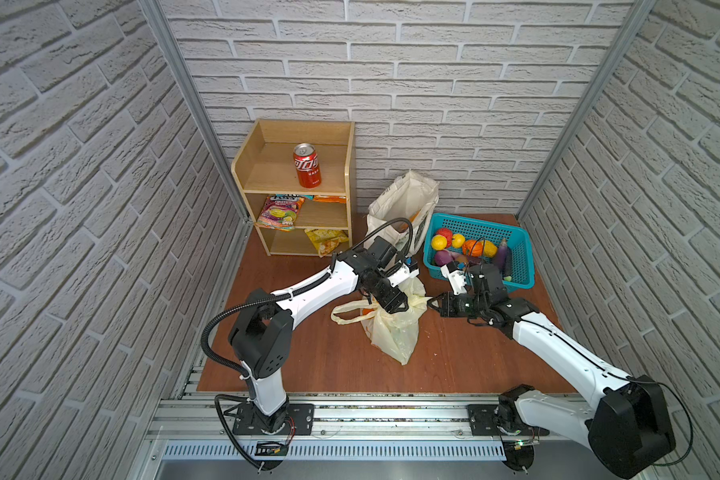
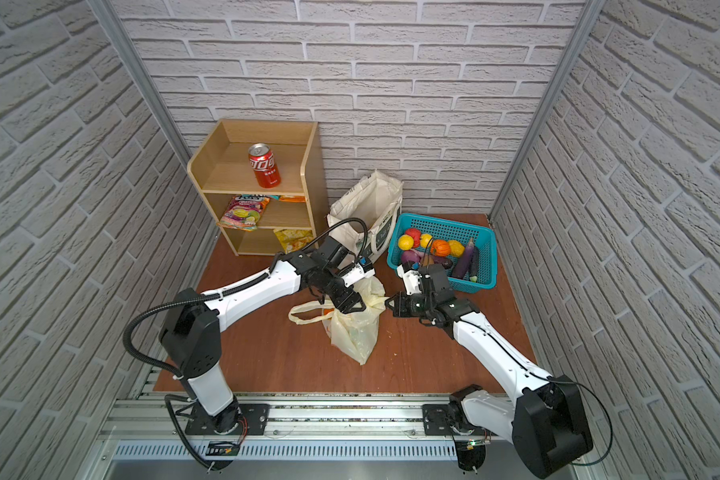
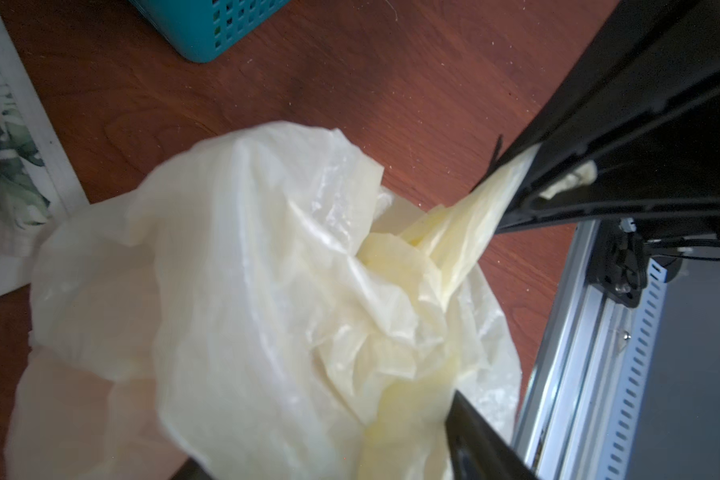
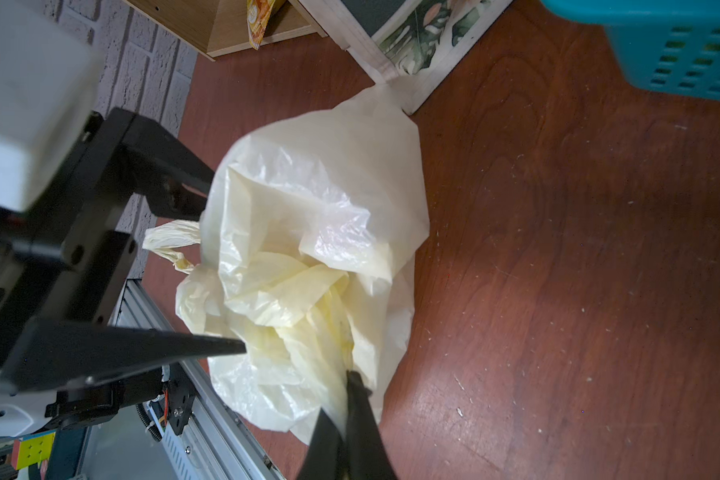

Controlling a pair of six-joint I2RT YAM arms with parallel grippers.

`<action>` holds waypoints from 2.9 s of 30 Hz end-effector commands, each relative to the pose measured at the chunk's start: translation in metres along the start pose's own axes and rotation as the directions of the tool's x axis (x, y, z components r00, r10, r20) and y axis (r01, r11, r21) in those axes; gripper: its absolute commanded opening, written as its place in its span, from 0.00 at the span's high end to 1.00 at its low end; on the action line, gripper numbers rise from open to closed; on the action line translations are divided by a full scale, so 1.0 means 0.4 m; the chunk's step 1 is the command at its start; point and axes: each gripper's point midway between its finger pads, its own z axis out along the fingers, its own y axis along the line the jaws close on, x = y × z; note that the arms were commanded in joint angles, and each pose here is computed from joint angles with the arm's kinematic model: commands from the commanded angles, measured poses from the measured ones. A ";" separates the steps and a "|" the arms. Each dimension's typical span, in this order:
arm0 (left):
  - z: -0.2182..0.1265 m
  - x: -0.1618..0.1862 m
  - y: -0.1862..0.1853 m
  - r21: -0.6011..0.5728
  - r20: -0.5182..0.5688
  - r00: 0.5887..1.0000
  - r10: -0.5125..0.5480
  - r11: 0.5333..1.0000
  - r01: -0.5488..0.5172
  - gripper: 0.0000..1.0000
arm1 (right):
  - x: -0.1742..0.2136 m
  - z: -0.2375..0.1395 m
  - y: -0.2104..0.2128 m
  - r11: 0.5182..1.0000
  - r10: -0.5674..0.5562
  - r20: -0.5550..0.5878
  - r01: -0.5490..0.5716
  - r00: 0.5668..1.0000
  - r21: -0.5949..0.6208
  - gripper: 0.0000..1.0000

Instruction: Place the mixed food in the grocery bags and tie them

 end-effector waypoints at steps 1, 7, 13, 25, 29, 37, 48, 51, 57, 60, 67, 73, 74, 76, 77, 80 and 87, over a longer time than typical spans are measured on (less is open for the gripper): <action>0.012 -0.013 -0.025 0.048 0.032 0.999 0.010 0.999 -0.011 0.64 | -0.050 -0.020 0.049 0.998 -0.038 0.062 0.042 0.997 -0.056 0.93; 0.007 -0.014 -0.039 0.056 0.051 0.999 0.005 0.998 -0.008 1.00 | -0.060 -0.051 0.079 0.995 -0.048 0.080 0.055 0.996 -0.079 0.70; -0.113 -0.070 -0.056 -0.032 0.164 0.985 0.053 0.998 -0.048 1.00 | -0.131 -0.171 0.117 0.997 -0.068 0.223 0.073 0.972 -0.017 0.42; -0.600 -0.271 -0.072 -0.356 0.517 0.806 0.287 0.929 -0.102 1.00 | -0.441 -0.242 0.109 0.991 0.135 0.410 -0.115 0.902 -0.075 0.34; -0.763 -0.319 -0.026 -0.494 0.595 0.723 0.351 0.870 -0.016 1.00 | -0.547 -0.161 0.124 0.972 0.207 0.374 -0.145 0.904 -0.185 0.33; -0.914 -0.388 0.029 -0.589 0.642 0.649 0.409 0.805 0.074 1.00 | -0.644 0.049 0.131 0.966 0.240 0.245 -0.205 0.939 -0.158 0.32; -0.940 -0.450 0.038 -0.606 0.605 0.664 0.440 0.795 0.026 1.00 | -0.552 0.125 0.197 0.987 0.090 0.072 -0.080 0.993 -0.137 0.95; -0.949 -0.462 0.033 -0.608 0.605 0.656 0.452 0.794 0.014 1.00 | -0.509 0.082 0.235 0.985 0.027 0.050 -0.018 0.998 -0.171 0.95; -0.958 -0.477 0.015 -0.611 0.603 0.644 0.471 0.792 -0.007 1.00 | -0.400 -0.009 0.312 0.966 -0.104 0.011 0.104 0.995 -0.237 0.95; -0.951 -0.479 0.003 -0.608 0.596 0.646 0.478 0.794 -0.026 1.00 | -0.338 -0.032 0.306 0.966 -0.132 -0.015 0.126 0.991 -0.224 0.95; -0.850 -0.469 -0.003 -0.552 0.534 0.700 0.474 0.823 -0.136 1.00 | -0.265 -0.029 0.222 0.986 -0.119 -0.006 0.118 0.993 -0.118 0.95; -0.704 -0.429 0.030 -0.496 0.419 0.772 0.478 0.833 -0.246 1.00 | -0.245 -0.040 0.194 0.991 -0.114 -0.005 0.114 0.993 -0.066 0.95; -0.689 -0.425 0.031 -0.486 0.408 0.777 0.479 0.835 -0.260 1.00 | -0.243 -0.043 0.192 0.991 -0.116 -0.003 0.116 0.993 -0.059 0.95; -0.637 -0.409 0.040 -0.447 0.369 0.797 0.477 0.844 -0.298 1.00 | -0.244 -0.052 0.186 0.993 -0.113 0.012 0.114 0.994 -0.040 0.95; -0.616 -0.404 0.047 -0.436 0.353 0.807 0.473 0.847 -0.305 1.00 | -0.244 -0.055 0.182 0.993 -0.110 0.021 0.111 0.994 -0.031 0.95; -0.540 -0.385 0.069 -0.391 0.293 0.843 0.451 0.861 -0.325 1.00 | -0.248 -0.070 0.164 0.996 -0.087 0.062 0.086 0.994 0.012 0.95; -0.341 -0.323 0.111 -0.307 0.088 0.905 0.416 0.876 -0.373 1.00 | -0.252 -0.088 0.145 0.999 -0.032 0.153 0.029 0.988 0.025 0.95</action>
